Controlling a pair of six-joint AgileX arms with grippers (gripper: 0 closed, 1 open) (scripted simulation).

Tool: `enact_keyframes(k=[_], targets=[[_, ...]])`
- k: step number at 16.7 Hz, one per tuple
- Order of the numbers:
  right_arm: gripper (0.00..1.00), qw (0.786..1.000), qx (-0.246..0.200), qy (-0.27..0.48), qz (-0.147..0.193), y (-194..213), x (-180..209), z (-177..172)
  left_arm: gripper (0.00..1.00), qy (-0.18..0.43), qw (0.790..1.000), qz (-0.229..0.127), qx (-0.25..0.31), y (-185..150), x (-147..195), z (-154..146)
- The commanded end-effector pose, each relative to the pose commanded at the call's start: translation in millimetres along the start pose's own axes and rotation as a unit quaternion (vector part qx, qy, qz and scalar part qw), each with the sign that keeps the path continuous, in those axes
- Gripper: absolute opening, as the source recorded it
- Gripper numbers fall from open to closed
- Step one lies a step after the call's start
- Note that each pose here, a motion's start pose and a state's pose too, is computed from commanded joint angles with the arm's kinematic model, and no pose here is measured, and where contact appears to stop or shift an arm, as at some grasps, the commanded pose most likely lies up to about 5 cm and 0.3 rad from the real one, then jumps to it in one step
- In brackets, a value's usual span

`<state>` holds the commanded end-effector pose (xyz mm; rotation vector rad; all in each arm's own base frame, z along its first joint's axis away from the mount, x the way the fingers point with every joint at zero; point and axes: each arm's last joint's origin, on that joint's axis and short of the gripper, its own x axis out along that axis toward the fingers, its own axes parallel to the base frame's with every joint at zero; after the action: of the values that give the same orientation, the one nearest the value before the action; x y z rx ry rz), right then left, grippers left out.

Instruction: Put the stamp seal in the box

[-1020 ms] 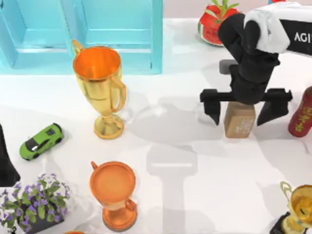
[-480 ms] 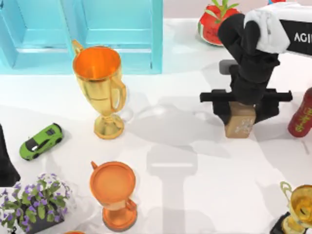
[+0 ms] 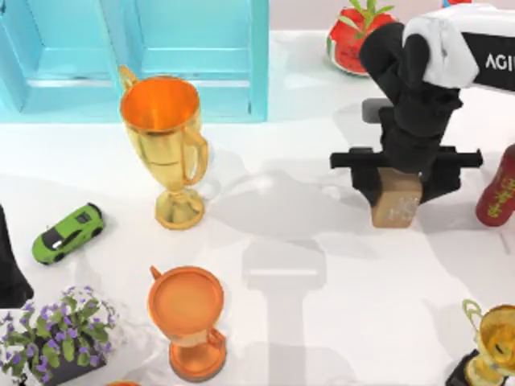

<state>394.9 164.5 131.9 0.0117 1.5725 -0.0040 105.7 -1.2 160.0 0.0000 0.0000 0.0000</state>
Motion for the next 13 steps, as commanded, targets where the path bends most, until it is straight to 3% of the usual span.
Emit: enact_keyframes(k=[5, 13], targets=[[0.0, 1.0, -0.002, -0.001, -0.002, 3.1, -8.8, 2.2, 1.0, 0.0, 1.0, 0.0, 0.0, 0.0, 0.0, 0.0], [0.0, 1.0, 0.0, 0.001, -0.001, 0.8, -96.2, 0.3, 1.0, 0.0, 1.0, 0.0, 0.0, 0.0, 0.0, 0.0]])
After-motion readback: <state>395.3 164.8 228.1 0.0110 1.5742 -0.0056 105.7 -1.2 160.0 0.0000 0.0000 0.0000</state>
